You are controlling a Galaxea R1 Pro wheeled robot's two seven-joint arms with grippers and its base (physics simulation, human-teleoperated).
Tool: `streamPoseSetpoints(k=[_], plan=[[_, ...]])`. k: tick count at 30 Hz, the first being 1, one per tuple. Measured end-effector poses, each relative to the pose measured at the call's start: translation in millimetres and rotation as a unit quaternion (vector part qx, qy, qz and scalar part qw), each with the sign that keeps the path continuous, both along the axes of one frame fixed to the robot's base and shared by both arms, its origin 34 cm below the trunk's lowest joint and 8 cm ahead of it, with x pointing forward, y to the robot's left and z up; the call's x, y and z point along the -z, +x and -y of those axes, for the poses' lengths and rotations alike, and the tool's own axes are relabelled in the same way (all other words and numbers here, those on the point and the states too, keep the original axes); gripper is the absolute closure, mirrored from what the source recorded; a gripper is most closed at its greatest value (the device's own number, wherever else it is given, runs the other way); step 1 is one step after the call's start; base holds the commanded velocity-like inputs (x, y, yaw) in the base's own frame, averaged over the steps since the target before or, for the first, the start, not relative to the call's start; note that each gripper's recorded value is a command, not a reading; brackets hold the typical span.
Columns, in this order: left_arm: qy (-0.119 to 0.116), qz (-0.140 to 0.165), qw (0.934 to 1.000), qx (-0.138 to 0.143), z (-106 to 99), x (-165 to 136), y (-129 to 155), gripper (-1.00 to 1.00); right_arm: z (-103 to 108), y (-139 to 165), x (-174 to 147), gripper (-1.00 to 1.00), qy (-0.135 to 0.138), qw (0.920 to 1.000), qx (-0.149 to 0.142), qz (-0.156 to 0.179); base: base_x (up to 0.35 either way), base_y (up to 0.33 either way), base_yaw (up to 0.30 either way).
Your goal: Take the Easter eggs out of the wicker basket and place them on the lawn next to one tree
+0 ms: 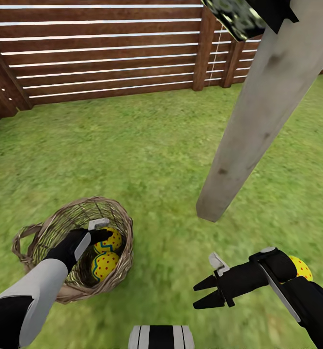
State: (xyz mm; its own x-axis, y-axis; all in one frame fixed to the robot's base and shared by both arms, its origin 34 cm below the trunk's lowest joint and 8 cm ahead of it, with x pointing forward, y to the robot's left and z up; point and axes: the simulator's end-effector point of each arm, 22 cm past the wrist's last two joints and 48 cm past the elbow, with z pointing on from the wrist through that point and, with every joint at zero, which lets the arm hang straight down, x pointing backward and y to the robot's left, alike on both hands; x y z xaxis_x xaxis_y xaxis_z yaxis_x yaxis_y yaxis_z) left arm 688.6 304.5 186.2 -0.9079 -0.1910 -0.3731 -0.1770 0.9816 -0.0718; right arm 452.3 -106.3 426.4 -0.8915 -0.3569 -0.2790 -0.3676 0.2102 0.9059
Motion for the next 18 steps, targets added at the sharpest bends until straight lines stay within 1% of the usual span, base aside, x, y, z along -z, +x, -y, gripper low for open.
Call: streamPoseSetpoints(k=[9, 15, 18], plan=[[0.003, 0.019, 0.9998, 0.001, -2.2, -11.3, 14.5, -1.0, 1.0, 0.9, 1.1, -1.0, -0.003, 1.0, 0.001, 0.001, 0.0, 0.0, 0.0], [0.009, 0.011, 0.9999, -0.001, -10.8, 1.3, 10.2, -1.0, 2.7, 0.5, 18.3, -1.0, -0.019, 0.9998, 0.003, -0.006, 0.0, 0.0, 0.0], [0.009, 0.01, 0.9999, -0.001, -12.0, 3.4, 9.4, -1.0, 2.9, 0.6, 21.1, -1.0, -0.022, 0.9997, 0.003, -0.006, 0.0, 0.0, 0.0]])
